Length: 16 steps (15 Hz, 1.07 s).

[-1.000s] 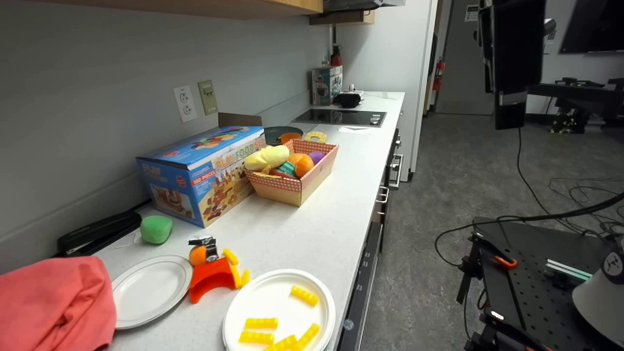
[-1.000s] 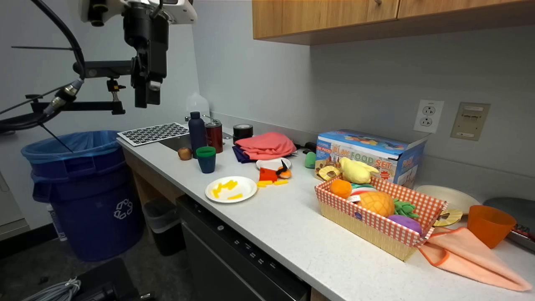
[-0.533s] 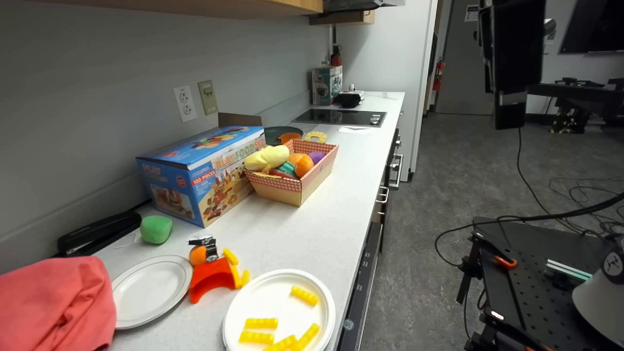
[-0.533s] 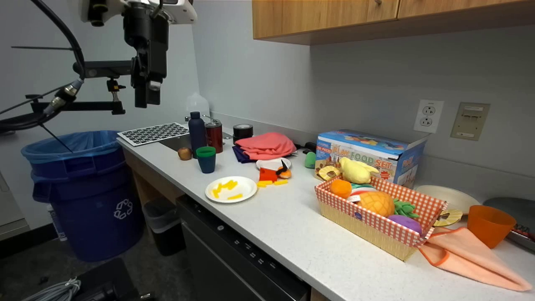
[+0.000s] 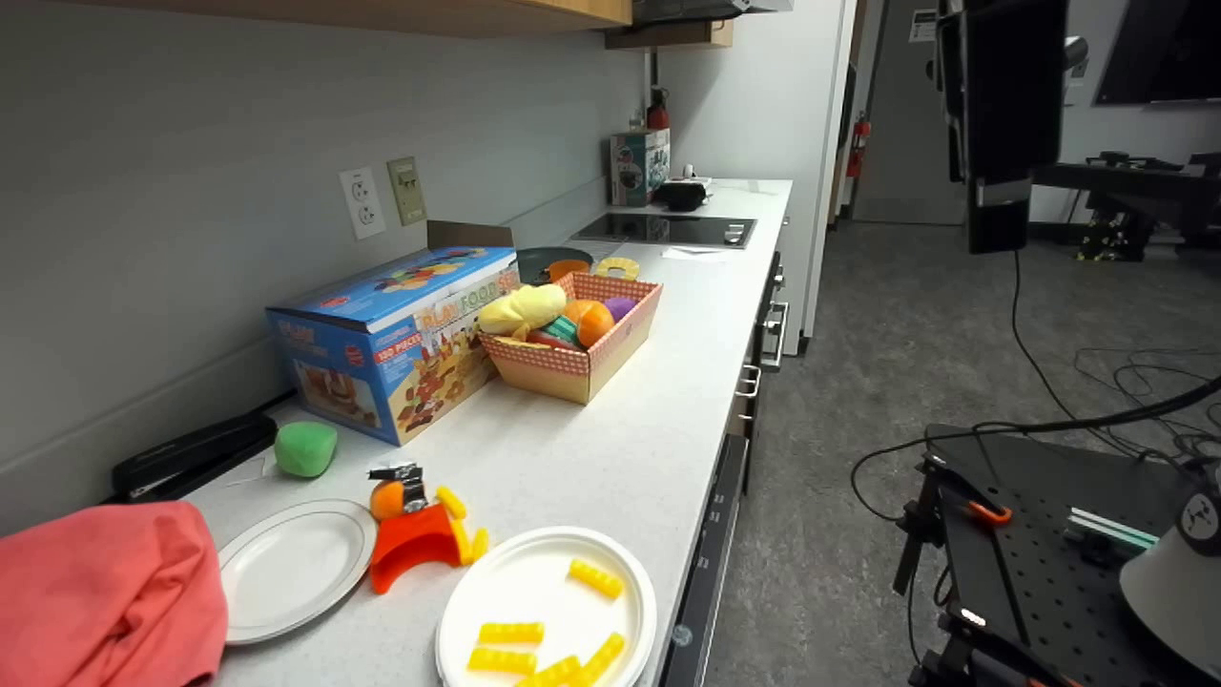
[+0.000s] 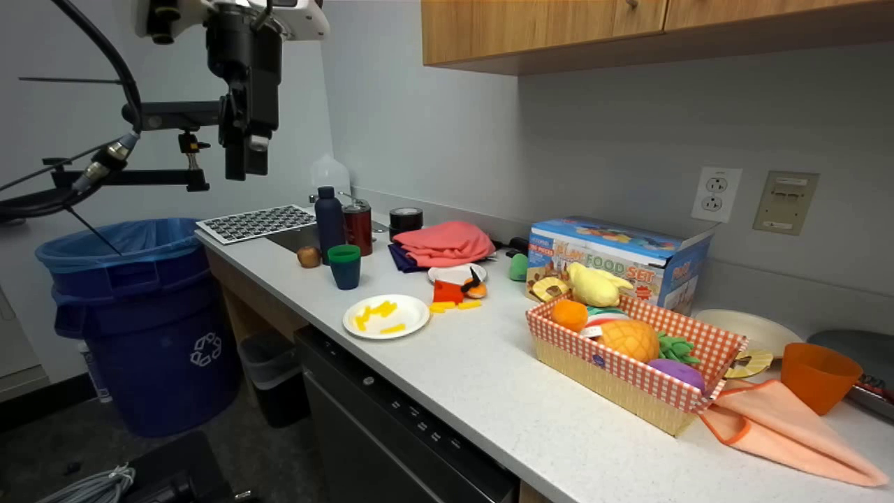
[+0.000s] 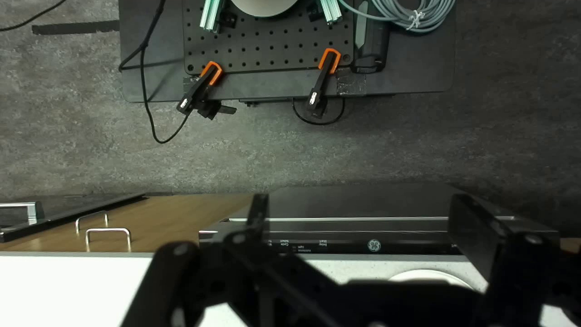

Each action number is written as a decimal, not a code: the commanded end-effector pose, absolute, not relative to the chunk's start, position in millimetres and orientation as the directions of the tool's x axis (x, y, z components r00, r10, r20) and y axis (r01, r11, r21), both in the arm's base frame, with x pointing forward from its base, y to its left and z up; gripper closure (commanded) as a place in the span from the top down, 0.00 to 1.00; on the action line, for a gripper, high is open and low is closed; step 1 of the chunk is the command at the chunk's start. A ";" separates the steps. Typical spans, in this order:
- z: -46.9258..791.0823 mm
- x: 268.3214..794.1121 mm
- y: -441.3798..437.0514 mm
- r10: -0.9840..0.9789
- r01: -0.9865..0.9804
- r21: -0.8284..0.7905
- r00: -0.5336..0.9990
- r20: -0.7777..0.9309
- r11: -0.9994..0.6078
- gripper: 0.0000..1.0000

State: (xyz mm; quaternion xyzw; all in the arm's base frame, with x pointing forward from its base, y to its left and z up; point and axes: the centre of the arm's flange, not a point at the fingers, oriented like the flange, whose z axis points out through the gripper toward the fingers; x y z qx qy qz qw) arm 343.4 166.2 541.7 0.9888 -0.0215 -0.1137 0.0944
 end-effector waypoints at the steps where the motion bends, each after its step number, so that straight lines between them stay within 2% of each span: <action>1: 541.7 343.4 166.2 -0.064 -0.021 0.192 0.973 -0.221 -0.981 1.00; 13: 551.1 350.7 157.3 -0.079 -0.042 0.168 0.973 -0.217 -0.985 1.00; 16: 581.5 361.7 126.4 -0.129 -0.107 0.154 0.982 -0.141 -0.982 1.00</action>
